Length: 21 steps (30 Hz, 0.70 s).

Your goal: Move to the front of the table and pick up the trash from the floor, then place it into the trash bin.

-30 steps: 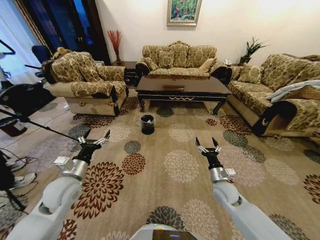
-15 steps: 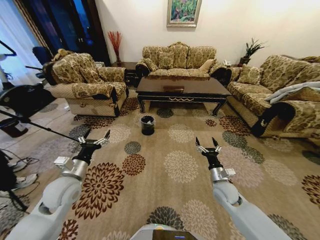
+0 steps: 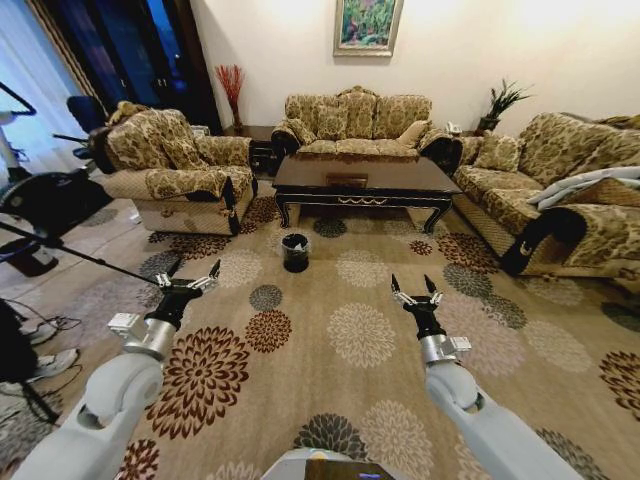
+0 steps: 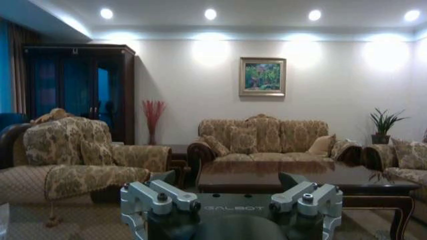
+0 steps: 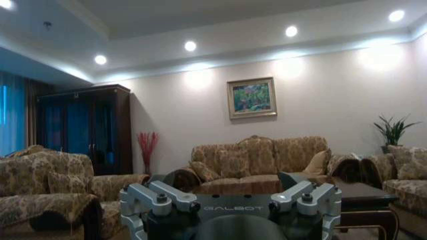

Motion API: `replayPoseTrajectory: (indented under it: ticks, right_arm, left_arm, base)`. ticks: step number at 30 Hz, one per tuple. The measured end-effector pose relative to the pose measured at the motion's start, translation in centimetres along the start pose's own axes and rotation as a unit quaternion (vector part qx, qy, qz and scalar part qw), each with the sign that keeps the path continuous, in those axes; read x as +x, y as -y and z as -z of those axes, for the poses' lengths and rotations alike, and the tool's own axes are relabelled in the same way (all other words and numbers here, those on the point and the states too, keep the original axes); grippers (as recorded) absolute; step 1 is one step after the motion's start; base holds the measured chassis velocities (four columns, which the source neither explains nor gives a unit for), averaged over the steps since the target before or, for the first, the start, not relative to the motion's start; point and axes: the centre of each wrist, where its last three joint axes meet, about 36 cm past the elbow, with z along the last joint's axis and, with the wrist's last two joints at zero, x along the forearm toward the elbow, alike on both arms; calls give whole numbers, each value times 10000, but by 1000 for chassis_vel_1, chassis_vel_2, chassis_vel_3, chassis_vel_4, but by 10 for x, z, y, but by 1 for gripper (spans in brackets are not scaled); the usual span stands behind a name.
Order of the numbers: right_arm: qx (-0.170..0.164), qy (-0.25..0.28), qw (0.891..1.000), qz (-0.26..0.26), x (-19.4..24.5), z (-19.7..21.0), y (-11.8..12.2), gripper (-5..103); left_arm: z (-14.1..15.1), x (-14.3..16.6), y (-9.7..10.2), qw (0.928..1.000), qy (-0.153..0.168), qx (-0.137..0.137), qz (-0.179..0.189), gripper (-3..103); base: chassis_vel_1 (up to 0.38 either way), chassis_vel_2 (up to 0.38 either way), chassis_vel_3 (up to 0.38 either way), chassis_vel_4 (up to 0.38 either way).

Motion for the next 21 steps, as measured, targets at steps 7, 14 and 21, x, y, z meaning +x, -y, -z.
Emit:
replayPoseTrajectory:
  ticks: [7, 14, 21]
  right_arm:
    - [0, 0, 10000, 0, 0, 0, 0, 100]
    - [0, 0, 10000, 0, 0, 0, 0, 100]
    - [0, 0, 10000, 0, 0, 0, 0, 100]
  left_arm:
    - [0, 0, 0, 10000, 0, 0, 0, 100]
    - [0, 0, 0, 10000, 0, 0, 0, 100]
    - [0, 0, 0, 10000, 0, 0, 0, 100]
  base:
    - [0, 0, 0, 0]
    - [0, 0, 0, 0]
    - [0, 0, 0, 0]
